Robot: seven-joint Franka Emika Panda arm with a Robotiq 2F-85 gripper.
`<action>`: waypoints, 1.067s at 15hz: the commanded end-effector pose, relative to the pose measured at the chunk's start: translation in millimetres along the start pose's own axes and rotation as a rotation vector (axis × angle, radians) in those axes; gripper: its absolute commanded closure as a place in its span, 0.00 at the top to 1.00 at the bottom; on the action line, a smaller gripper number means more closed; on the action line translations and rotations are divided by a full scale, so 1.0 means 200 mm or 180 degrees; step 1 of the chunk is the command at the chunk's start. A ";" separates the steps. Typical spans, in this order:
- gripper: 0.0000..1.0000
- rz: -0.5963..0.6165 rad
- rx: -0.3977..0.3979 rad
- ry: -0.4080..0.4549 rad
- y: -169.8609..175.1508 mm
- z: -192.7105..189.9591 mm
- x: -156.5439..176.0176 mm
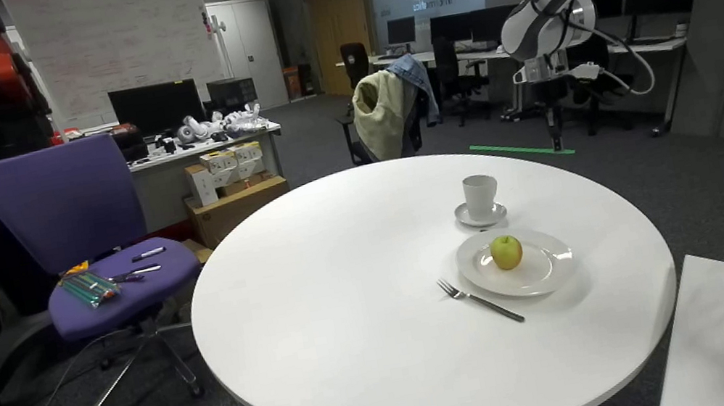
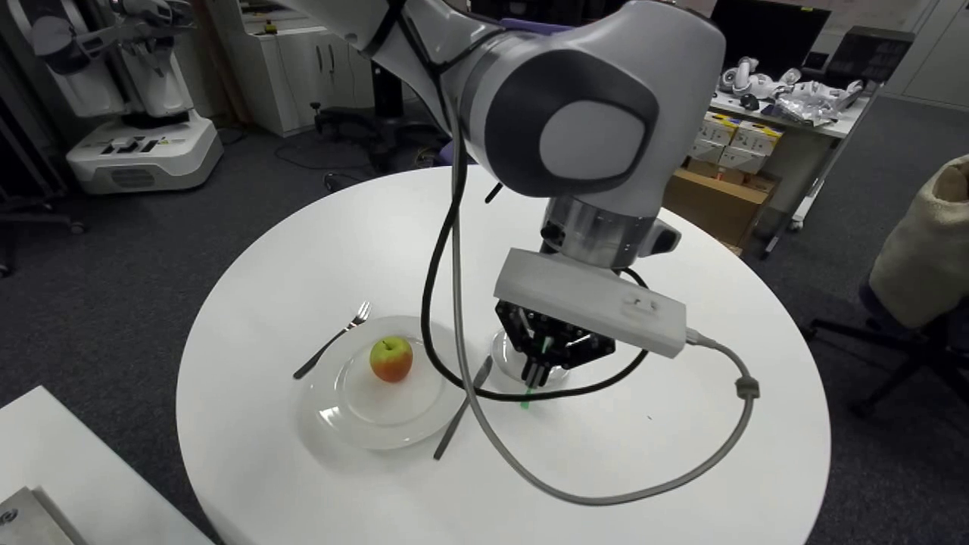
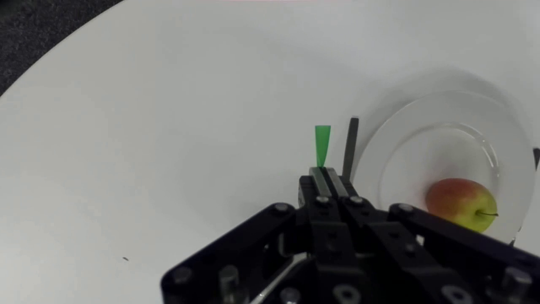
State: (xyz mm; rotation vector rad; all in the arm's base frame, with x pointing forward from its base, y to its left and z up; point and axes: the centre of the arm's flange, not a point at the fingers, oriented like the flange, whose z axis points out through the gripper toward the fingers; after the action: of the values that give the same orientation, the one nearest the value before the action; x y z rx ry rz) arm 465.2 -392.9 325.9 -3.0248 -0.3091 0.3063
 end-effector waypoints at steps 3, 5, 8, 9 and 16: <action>0.00 -0.0090 0.0252 -0.0368 -0.12 -0.10 -0.06; 0.00 -0.0073 0.0409 -0.0472 -0.13 -0.11 -0.05; 0.00 -0.0026 0.0592 -0.0581 -0.15 -0.13 -0.03; 0.00 -0.0005 0.0661 -0.0615 -0.15 -0.14 -0.02; 0.00 0.0627 0.1368 -0.0799 -0.02 -0.30 0.11</action>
State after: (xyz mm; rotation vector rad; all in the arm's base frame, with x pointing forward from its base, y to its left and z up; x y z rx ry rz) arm 465.9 -361.9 365.0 -2.6772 -0.1315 0.6529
